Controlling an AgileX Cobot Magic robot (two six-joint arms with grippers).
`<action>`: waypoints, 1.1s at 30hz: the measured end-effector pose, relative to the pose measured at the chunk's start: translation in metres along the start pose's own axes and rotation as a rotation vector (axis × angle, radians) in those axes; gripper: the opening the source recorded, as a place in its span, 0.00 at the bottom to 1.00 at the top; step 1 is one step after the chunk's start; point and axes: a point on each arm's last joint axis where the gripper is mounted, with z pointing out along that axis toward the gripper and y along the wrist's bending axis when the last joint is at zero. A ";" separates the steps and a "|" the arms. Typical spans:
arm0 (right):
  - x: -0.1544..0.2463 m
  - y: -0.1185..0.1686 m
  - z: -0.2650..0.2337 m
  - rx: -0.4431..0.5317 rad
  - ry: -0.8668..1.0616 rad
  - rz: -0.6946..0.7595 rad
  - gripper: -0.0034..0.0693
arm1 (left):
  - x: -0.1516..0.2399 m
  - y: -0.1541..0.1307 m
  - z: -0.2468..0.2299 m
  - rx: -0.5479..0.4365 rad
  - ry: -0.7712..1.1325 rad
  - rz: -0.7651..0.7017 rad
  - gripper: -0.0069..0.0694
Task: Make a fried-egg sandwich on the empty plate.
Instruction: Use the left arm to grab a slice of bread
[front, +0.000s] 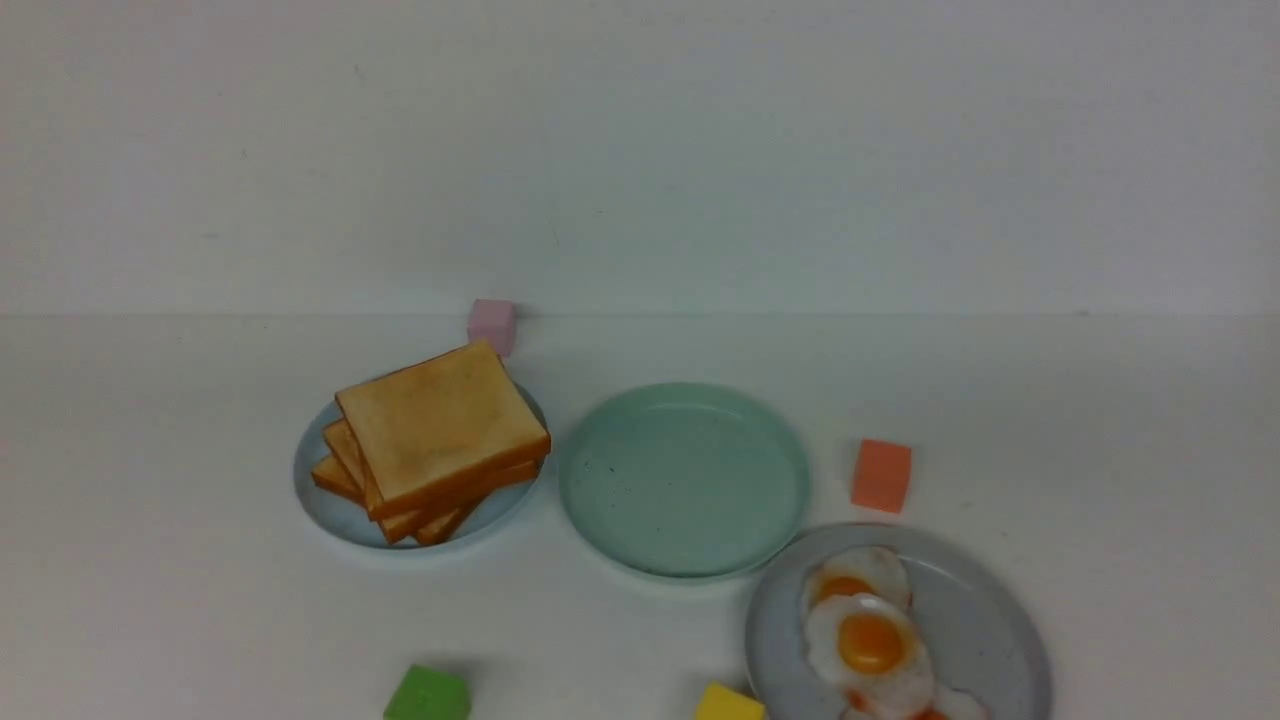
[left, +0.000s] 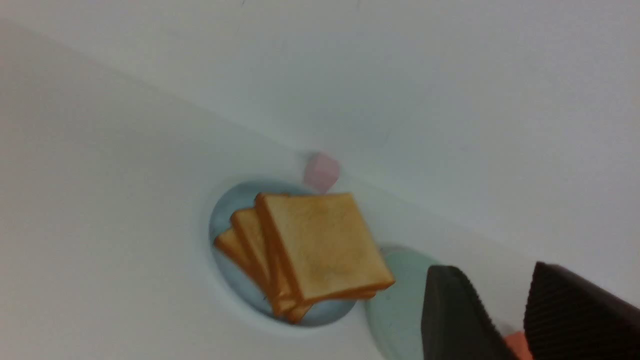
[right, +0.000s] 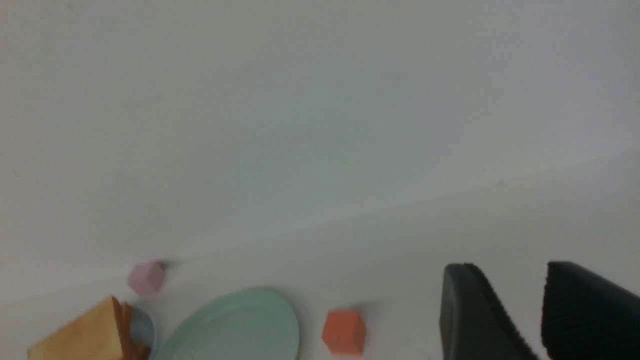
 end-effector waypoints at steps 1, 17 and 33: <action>0.004 -0.001 0.005 0.006 0.043 0.013 0.38 | 0.002 0.001 0.009 -0.019 0.034 -0.007 0.40; 0.031 0.025 0.016 -0.269 0.361 -0.026 0.38 | 0.026 -0.006 0.135 -0.114 0.569 -0.228 0.40; 0.045 0.034 0.024 -0.361 0.649 -0.192 0.38 | 0.029 0.004 0.239 -0.228 0.705 -0.139 0.51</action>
